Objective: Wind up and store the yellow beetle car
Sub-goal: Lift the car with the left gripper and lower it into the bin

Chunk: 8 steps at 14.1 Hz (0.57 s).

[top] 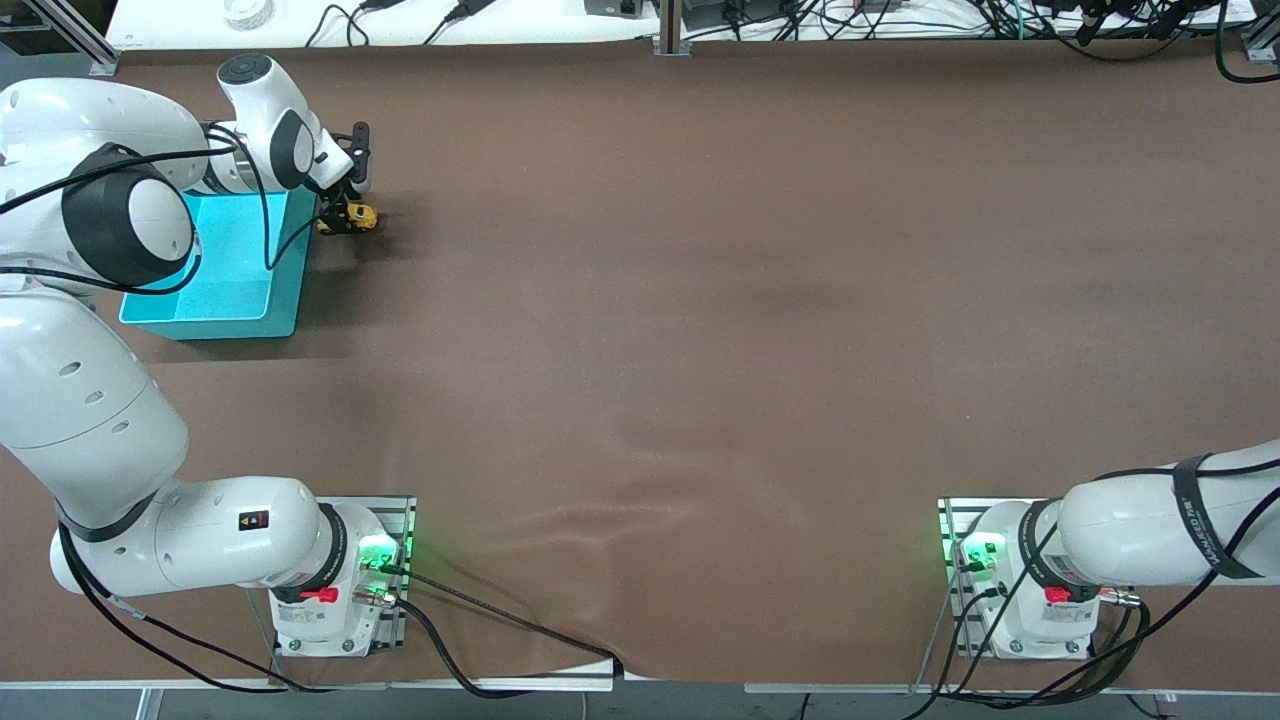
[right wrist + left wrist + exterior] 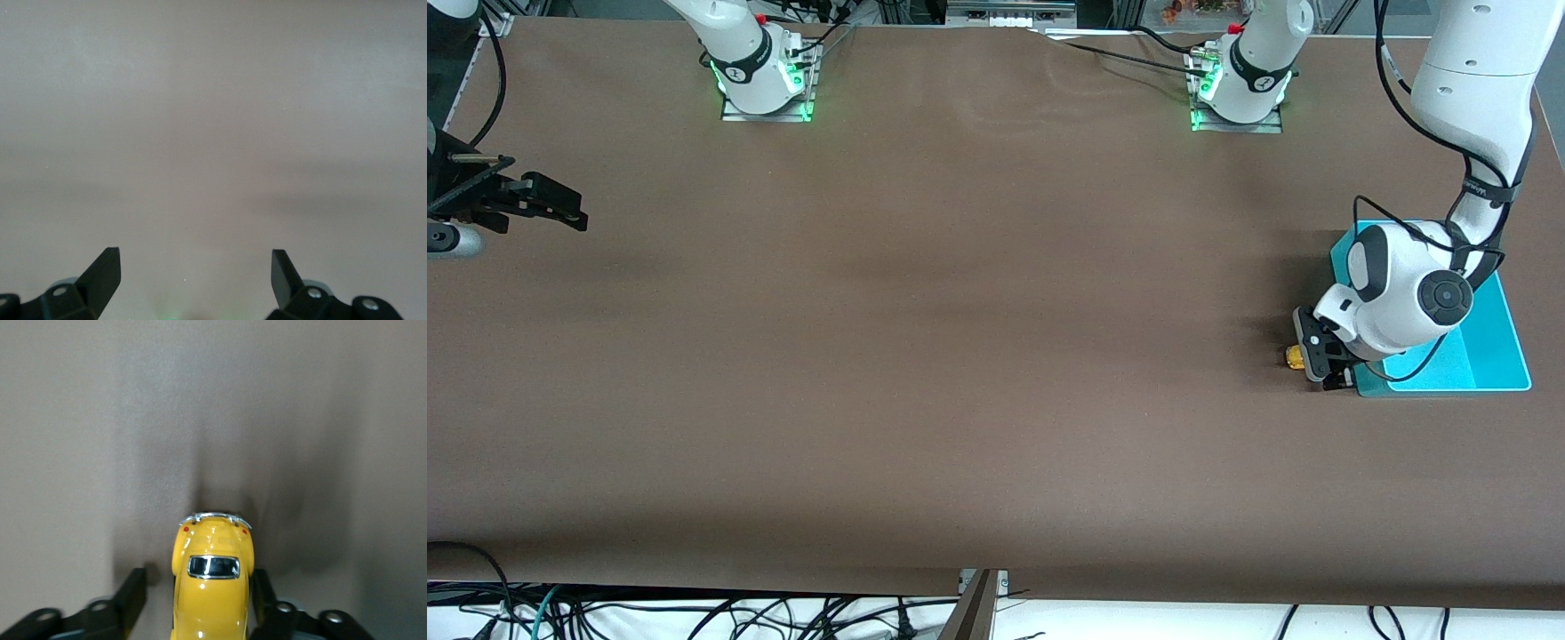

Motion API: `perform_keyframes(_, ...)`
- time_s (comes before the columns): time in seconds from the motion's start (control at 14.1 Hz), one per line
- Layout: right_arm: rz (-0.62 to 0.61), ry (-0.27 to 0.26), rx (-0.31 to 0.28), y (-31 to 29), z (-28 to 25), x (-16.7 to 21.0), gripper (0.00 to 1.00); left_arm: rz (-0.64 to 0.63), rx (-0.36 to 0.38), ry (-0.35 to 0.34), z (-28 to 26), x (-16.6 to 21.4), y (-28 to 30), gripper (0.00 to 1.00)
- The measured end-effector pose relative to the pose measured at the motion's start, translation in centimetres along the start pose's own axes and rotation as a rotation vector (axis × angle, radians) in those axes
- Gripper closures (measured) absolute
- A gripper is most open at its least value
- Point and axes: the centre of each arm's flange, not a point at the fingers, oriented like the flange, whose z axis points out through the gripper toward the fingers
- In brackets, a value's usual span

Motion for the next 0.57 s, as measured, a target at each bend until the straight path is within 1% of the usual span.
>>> perform_keyframes(0.07,0.000,0.000,0.000,0.0,0.0,0.0,0.00,-0.003,0.003,-0.002,-0.2,-0.2,0.0,0.47)
perform_keyframes(0.14,0.002,0.000,0.000,0.1,0.0,0.0,0.00,-0.006,0.008,-0.003,-0.5,-0.4,-0.1,0.53)
perform_keyframes(0.28,0.010,-0.001,0.000,0.6,0.0,0.0,0.00,-0.009,0.016,-0.005,-1.8,-0.6,-0.4,0.53)
perform_keyframes(0.42,0.015,-0.003,0.000,0.8,0.1,0.0,0.00,-0.028,-0.024,-0.009,-5.0,-0.1,-0.4,0.53)
perform_keyframes(0.57,0.015,-0.005,0.000,0.8,0.3,0.1,0.00,-0.098,-0.077,-0.021,-9.7,1.5,0.1,0.53)
